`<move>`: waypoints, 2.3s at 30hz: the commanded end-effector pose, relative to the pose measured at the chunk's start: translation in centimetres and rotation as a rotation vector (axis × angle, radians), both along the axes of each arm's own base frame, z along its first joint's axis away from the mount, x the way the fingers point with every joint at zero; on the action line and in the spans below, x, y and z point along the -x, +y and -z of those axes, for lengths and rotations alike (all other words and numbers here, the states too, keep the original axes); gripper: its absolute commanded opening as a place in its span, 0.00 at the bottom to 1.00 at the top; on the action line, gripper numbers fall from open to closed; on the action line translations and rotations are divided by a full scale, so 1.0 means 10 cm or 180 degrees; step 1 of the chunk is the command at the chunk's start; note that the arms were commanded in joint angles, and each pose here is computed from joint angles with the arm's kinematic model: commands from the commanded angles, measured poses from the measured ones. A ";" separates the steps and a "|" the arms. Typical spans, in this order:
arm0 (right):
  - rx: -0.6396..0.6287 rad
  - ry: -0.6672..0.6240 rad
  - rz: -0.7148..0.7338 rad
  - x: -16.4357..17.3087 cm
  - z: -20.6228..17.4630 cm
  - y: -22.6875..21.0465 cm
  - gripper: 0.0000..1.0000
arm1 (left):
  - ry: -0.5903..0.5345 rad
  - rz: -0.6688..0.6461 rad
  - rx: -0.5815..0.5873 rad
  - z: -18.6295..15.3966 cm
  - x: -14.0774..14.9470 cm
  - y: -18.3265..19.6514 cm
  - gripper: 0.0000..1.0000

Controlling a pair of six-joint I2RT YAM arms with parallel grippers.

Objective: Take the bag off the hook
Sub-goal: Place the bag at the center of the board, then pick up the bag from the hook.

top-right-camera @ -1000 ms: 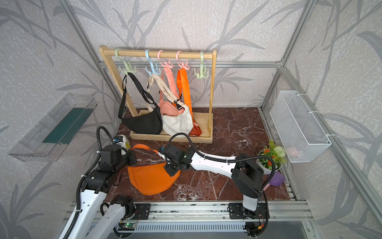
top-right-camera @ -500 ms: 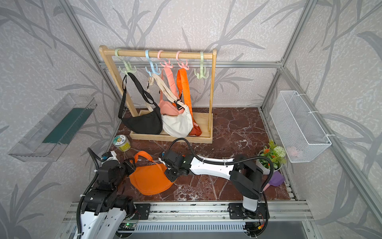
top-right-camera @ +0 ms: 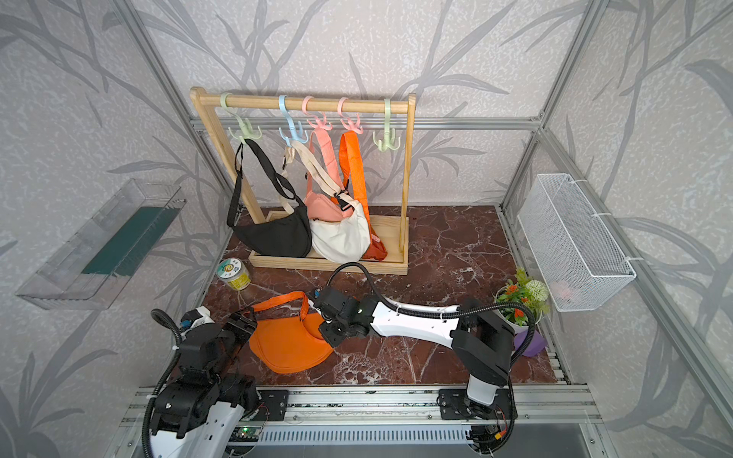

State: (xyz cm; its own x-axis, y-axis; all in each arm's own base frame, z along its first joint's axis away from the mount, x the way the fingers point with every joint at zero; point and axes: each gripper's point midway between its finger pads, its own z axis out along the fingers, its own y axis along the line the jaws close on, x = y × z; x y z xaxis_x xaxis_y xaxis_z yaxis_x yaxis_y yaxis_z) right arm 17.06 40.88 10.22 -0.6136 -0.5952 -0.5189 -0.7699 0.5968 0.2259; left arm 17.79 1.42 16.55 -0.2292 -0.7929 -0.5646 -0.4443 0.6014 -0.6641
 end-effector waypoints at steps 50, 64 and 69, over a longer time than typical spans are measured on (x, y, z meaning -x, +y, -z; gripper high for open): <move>-0.0918 -0.1508 0.1581 -1.77 -1.55 -1.36 0.31 | -0.1196 0.0712 -0.1037 -2.03 -1.87 -0.47 0.54; -0.1268 -0.1838 0.1677 -2.37 -2.02 -1.51 0.27 | -0.1828 0.1527 -0.1921 -2.76 -2.36 -1.35 0.51; -0.1338 -0.2014 0.1490 -2.41 -2.11 -1.42 0.28 | -0.1914 0.2021 -0.1898 -2.75 -2.53 -1.77 0.50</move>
